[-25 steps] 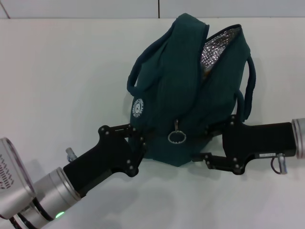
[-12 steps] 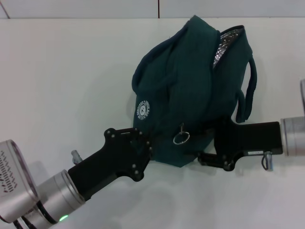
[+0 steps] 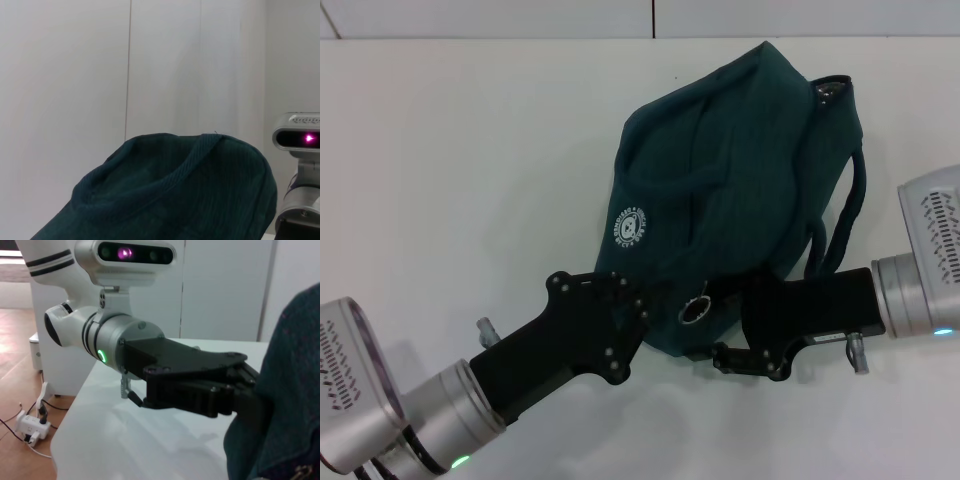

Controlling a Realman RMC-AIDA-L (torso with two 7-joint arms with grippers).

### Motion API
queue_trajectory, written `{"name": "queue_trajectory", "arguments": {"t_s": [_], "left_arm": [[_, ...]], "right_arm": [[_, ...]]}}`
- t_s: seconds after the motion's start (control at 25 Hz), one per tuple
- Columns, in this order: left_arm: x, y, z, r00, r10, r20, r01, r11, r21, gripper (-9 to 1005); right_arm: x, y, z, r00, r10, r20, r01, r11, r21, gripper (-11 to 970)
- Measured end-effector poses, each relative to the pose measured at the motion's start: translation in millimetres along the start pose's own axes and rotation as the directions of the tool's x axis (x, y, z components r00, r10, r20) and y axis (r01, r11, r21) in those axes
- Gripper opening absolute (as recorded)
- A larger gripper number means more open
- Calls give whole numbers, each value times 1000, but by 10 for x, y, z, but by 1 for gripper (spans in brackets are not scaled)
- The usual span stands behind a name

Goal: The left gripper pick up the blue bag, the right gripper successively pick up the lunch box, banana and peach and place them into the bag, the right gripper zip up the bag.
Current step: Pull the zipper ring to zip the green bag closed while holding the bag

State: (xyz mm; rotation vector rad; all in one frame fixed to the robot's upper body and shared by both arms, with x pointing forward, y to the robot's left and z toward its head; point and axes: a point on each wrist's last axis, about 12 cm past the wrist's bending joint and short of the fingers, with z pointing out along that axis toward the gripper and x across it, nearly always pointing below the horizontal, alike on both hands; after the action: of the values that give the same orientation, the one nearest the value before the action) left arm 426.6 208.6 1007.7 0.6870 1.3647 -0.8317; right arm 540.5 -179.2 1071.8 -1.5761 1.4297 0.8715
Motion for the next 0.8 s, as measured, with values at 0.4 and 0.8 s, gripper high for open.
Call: {"name": "queue_trajectory", "arguments": {"t_s": [0.4,0.8], "left_arm": [[1,-3,-4,1000,-2,1,2,1000,-4,64],[1,18,9,1000,-1,-2,1,1000,-11,64]], "right_arm": [[-12,24,-60,1000,-22,13,22,1000,9,334],[-18,89,-93,997,-64,41,65,998,-15,298]]}}
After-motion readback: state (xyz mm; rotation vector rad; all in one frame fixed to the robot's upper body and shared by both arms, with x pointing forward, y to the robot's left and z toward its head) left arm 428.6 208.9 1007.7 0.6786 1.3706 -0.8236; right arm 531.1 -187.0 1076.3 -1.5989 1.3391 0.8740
